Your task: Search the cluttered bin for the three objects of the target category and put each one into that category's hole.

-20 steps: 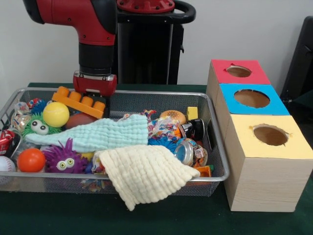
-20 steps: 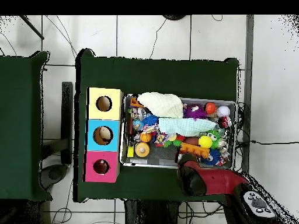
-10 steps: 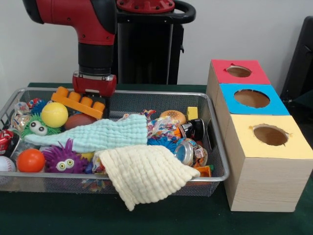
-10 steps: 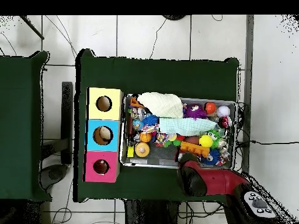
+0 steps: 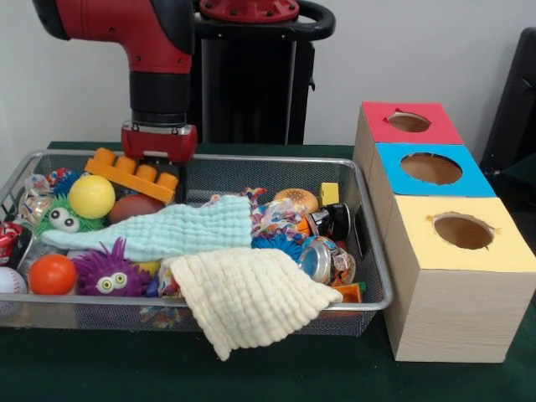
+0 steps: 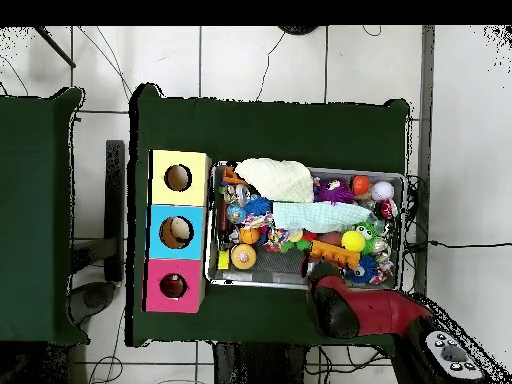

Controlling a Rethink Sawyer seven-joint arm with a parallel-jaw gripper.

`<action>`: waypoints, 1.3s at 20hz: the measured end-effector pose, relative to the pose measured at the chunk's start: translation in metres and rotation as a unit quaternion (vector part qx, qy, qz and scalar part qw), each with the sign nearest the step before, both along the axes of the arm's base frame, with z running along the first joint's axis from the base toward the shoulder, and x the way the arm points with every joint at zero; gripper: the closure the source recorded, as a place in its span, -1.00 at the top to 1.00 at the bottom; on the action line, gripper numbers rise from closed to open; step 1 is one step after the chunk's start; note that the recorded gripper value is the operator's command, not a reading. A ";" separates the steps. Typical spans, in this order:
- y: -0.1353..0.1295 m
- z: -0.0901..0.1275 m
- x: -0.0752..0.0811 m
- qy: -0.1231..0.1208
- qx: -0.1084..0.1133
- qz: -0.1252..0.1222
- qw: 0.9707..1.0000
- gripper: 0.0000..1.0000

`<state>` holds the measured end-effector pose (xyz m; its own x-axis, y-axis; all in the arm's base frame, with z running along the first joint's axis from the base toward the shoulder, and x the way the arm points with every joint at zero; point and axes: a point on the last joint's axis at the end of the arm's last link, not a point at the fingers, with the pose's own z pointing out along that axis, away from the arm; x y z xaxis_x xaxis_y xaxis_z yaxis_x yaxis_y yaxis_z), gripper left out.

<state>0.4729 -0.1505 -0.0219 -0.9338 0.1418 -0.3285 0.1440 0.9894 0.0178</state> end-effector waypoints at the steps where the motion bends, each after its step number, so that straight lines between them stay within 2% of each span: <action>1: 0.000 0.000 0.001 -0.002 0.013 -0.004 1.000 1.00; 4: 0.001 -0.002 0.002 0.004 0.048 -0.021 0.999 1.00; 5: 0.001 -0.002 0.001 0.019 0.074 -0.036 0.996 1.00; 7: 0.003 0.002 0.000 0.044 0.090 -0.051 0.994 1.00; 11: 0.013 0.016 0.009 0.071 0.088 -0.060 0.992 1.00; 13: 0.027 0.032 0.021 0.081 0.084 -0.060 0.991 1.00; 14: 0.045 0.051 0.035 0.086 0.081 -0.061 0.991 1.00; 17: 0.065 0.073 0.048 0.090 0.078 -0.063 0.991 1.00; 18: 0.076 0.087 0.055 0.093 0.078 -0.066 0.990 1.00; 26: 0.118 0.162 0.079 0.109 0.081 -0.097 0.986 1.00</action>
